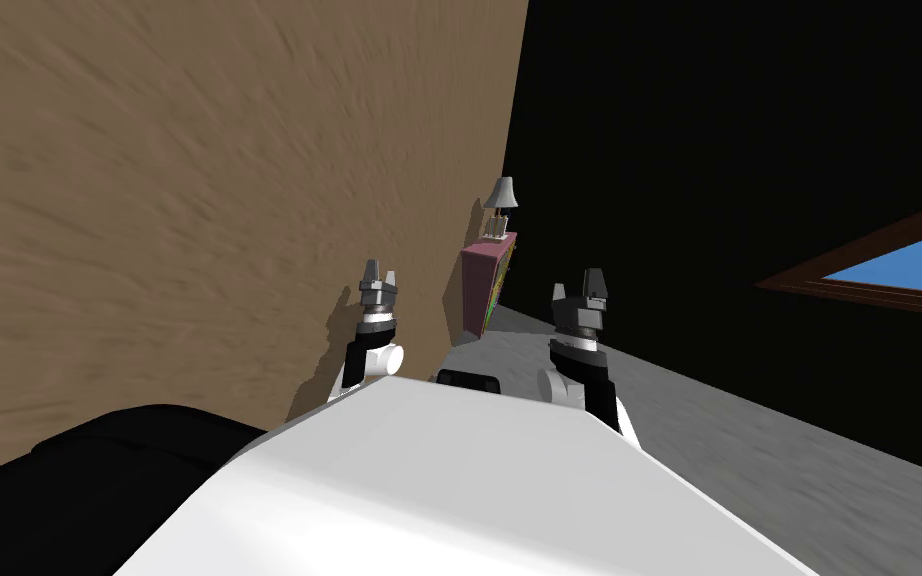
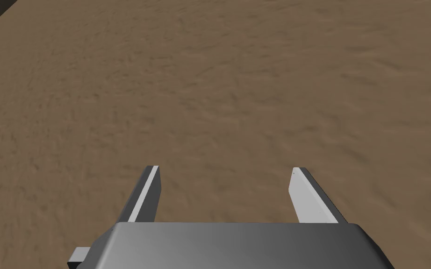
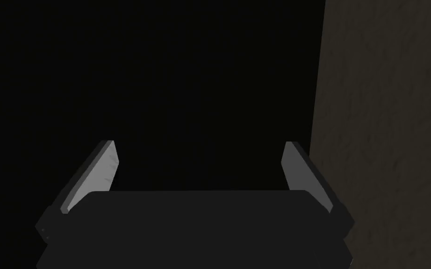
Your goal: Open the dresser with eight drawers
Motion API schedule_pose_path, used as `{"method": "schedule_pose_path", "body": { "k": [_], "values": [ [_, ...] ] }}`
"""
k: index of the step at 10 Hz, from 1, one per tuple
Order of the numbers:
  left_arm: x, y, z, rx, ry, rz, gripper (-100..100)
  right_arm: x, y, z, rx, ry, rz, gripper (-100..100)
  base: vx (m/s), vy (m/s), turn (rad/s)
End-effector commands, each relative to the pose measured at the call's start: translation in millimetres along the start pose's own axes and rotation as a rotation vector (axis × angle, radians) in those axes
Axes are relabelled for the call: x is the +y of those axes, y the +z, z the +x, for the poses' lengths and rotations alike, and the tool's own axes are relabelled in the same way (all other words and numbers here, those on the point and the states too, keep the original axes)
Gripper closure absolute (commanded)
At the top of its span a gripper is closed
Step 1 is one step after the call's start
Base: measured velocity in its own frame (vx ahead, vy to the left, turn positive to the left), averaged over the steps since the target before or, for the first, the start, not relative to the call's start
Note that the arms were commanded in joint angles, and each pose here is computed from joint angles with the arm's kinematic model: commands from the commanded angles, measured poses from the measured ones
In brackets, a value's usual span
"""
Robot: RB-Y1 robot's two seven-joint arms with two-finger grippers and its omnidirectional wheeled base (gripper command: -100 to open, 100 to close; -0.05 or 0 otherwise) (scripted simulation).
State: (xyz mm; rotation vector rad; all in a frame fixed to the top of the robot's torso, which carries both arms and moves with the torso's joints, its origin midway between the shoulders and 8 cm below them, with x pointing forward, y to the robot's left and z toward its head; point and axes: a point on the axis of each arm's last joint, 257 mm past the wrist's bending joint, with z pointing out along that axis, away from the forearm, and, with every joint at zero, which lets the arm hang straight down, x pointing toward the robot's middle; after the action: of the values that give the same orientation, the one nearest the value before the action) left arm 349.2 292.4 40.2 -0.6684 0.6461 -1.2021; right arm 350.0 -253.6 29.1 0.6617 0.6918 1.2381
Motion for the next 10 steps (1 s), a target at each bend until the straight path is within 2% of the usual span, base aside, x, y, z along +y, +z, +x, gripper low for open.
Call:
{"method": "schedule_pose_path", "body": {
  "k": [1,9,10],
  "values": [
    [0.0,0.0,0.0,0.0,0.0,0.0,0,0.0,0.0,0.0,0.0,0.0,0.0,0,0.0,0.0,0.0],
    [-0.2,0.0,0.0,0.0,0.0,0.0,0,0.2,0.0,0.0,0.0,0.0,0.0,0,0.0,0.0,0.0],
    [-0.2,0.0,0.0,0.0,0.0,0.0,0,-0.1,-0.4,7.1,0.046,-0.035,-0.004,-100,0.018,-0.004,0.018]
  ]
}}
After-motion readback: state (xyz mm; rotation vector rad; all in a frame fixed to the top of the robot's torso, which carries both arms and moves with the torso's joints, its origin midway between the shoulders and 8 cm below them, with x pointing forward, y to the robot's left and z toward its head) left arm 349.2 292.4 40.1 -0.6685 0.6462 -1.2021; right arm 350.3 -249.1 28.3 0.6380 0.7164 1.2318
